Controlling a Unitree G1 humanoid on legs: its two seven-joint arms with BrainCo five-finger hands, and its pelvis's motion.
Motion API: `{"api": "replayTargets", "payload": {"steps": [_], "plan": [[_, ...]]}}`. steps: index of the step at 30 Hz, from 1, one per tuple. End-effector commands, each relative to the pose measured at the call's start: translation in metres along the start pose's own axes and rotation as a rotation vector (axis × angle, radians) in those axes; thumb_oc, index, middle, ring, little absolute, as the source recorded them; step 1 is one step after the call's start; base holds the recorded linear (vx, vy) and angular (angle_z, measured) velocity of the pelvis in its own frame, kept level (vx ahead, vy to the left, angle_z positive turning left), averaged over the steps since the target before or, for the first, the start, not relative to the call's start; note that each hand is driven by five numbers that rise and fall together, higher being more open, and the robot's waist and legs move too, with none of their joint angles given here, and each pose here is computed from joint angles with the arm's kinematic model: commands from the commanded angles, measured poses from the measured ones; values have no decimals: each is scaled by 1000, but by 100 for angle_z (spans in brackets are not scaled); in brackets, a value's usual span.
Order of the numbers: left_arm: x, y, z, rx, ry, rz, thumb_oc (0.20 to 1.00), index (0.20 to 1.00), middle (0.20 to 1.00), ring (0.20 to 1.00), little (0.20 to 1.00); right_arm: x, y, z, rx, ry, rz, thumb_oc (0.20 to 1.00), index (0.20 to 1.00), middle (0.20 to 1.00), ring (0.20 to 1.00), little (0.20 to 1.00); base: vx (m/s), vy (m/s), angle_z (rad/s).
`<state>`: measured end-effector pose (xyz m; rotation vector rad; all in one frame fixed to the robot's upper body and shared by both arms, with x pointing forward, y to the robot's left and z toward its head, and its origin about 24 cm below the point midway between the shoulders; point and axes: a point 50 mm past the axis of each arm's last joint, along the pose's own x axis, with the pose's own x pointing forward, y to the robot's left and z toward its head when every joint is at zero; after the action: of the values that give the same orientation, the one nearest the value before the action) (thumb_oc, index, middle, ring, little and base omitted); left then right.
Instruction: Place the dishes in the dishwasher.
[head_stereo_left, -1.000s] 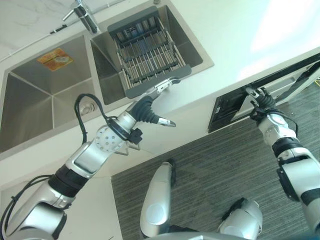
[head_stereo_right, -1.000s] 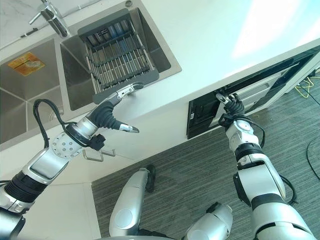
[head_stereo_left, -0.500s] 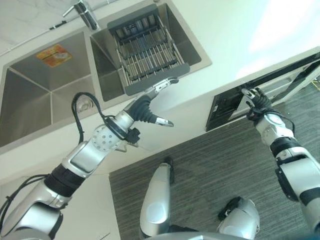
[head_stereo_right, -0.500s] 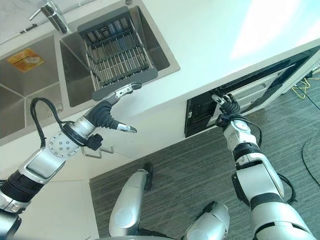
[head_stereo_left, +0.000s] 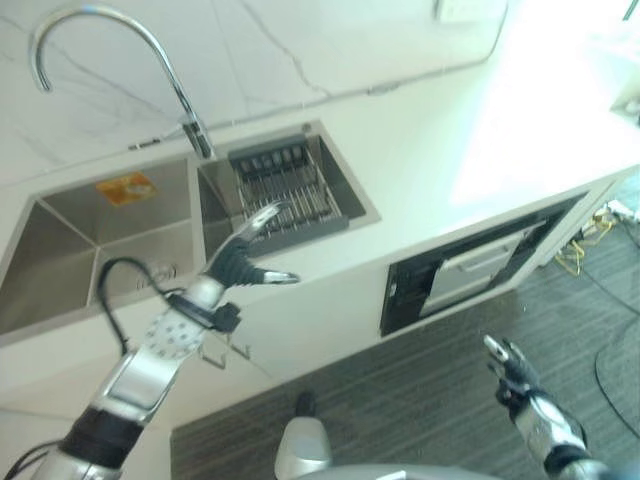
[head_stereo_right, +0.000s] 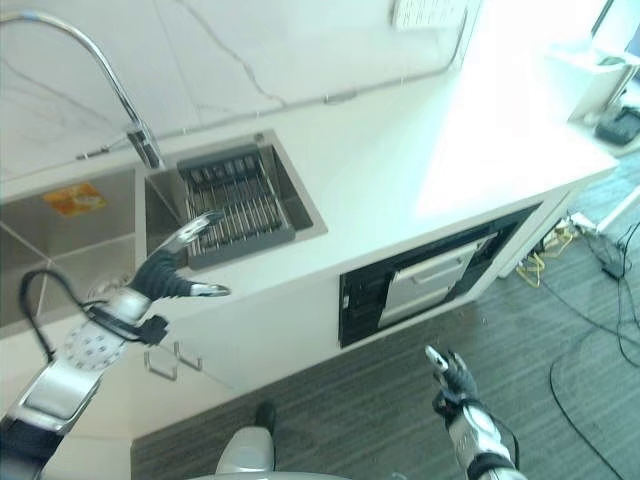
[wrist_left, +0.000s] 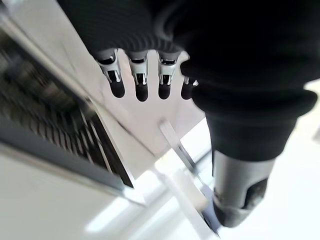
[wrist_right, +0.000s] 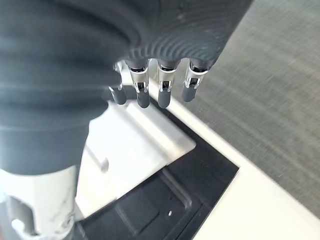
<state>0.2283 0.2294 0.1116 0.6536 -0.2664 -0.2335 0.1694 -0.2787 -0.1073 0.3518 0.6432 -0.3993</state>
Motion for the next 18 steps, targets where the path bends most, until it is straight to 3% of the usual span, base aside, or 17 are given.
{"api": "replayTargets", "payload": {"steps": [1, 8, 18], "plan": [[14, 18, 34, 59, -229, 87, 1000, 1000, 1000, 1000, 1000, 25, 59, 56, -5, -161, 163, 1000, 1000, 1000, 1000, 1000, 27, 5, 14], [-17, -2, -14, -110, -39, 114, 1000, 1000, 1000, 1000, 1000, 19, 44, 28, -4, -66, 108, 1000, 1000, 1000, 1000, 1000, 25, -27, 15], [-88, -73, -98, -259, 411, 23, 1000, 1000, 1000, 1000, 1000, 6, 17, -18, -30, 88, 12, 1000, 1000, 1000, 1000, 1000, -14, -13, 4]]}}
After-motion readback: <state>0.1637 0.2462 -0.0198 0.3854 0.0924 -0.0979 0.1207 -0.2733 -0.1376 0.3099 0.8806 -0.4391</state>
